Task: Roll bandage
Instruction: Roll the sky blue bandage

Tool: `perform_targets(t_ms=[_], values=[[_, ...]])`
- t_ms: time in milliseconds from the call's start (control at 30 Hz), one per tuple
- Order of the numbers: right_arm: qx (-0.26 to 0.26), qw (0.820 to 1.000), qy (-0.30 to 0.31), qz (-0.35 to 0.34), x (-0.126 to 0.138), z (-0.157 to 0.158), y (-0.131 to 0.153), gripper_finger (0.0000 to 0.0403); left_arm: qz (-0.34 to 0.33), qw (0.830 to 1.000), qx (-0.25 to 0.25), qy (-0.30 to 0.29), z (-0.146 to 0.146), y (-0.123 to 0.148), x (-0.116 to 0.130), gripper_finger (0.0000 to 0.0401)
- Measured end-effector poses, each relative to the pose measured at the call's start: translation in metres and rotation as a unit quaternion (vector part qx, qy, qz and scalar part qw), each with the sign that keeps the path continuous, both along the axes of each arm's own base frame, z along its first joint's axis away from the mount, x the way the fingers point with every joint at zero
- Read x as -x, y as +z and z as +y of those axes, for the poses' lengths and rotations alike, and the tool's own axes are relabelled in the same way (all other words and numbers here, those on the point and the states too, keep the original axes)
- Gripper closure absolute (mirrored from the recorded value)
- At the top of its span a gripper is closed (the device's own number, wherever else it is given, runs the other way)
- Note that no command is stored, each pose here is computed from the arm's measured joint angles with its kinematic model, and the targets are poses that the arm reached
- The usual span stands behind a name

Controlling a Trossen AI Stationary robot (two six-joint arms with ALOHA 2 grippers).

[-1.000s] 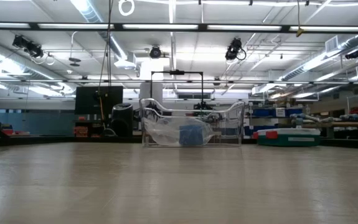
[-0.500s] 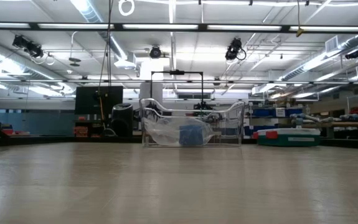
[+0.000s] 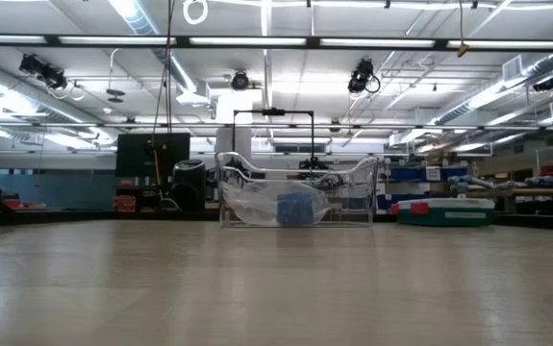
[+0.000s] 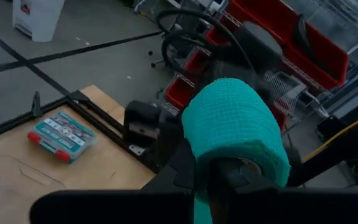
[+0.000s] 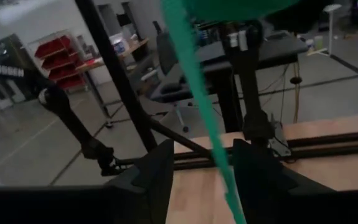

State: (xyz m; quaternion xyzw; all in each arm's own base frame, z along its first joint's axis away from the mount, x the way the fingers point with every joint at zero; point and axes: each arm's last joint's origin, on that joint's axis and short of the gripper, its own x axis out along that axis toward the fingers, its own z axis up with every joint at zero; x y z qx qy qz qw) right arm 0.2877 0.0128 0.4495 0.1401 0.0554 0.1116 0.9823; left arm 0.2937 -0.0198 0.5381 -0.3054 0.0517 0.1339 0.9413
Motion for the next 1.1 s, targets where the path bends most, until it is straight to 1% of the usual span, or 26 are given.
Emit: perform_targets(t_ms=[67,100,167,200,233,267,367,467,600,767,867,967,1100], values=[[0.014,1.000,0.001,0.005,-0.001,0.002,-0.002,0.0268,-0.003,1.000,0.017,-0.005,0.000,0.000,0.000,0.0380],[0.023,1.000,0.003,0.002,-0.001,0.003,-0.002,0.0286,-0.005,1.000,0.026,-0.006,-0.001,0.000,0.000,0.0380],[0.043,0.999,0.008,-0.008,0.000,0.006,-0.001,0.0336,-0.011,0.999,0.039,-0.010,-0.001,0.001,0.000,0.0380],[0.053,0.998,0.010,-0.010,0.000,0.006,-0.001,0.0367,-0.020,0.999,0.043,-0.015,-0.001,0.002,-0.001,0.0380],[0.064,0.998,0.015,-0.013,0.000,0.008,-0.001,0.0384,-0.031,0.998,0.047,-0.020,-0.001,0.004,-0.001,0.0380],[0.070,0.997,0.016,-0.012,0.000,0.008,-0.001,0.0390,-0.041,0.998,0.052,-0.024,-0.002,0.006,-0.001,0.0380],[0.077,0.997,0.001,-0.006,0.000,0.007,-0.002,0.0394,-0.060,0.996,0.062,-0.039,-0.001,0.010,-0.002,0.0380],[0.095,0.995,-0.025,0.000,0.000,0.002,-0.004,0.0401,-0.058,0.994,0.073,-0.052,-0.002,0.009,-0.002,0.0380],[0.098,0.994,-0.049,-0.011,0.000,-0.009,-0.001,0.0402,-0.055,0.993,0.076,-0.065,-0.003,0.009,-0.003,0.0380],[0.094,0.990,-0.088,-0.047,0.001,-0.024,0.007,0.0402,-0.032,0.994,0.077,-0.073,-0.003,0.002,-0.005,0.0380],[0.083,0.987,-0.104,-0.087,0.002,-0.030,0.016,0.0402,-0.010,0.994,0.077,-0.072,-0.004,-0.004,-0.007,0.0380],[0.077,0.986,-0.100,-0.106,0.003,-0.031,0.020,0.0401,0.008,0.994,0.079,-0.077,-0.004,-0.011,-0.010,0.0374],[0.090,0.991,-0.052,-0.086,0.003,-0.028,0.015,0.0390,0.029,0.993,0.073,-0.085,-0.005,-0.020,-0.014,0.0376]])
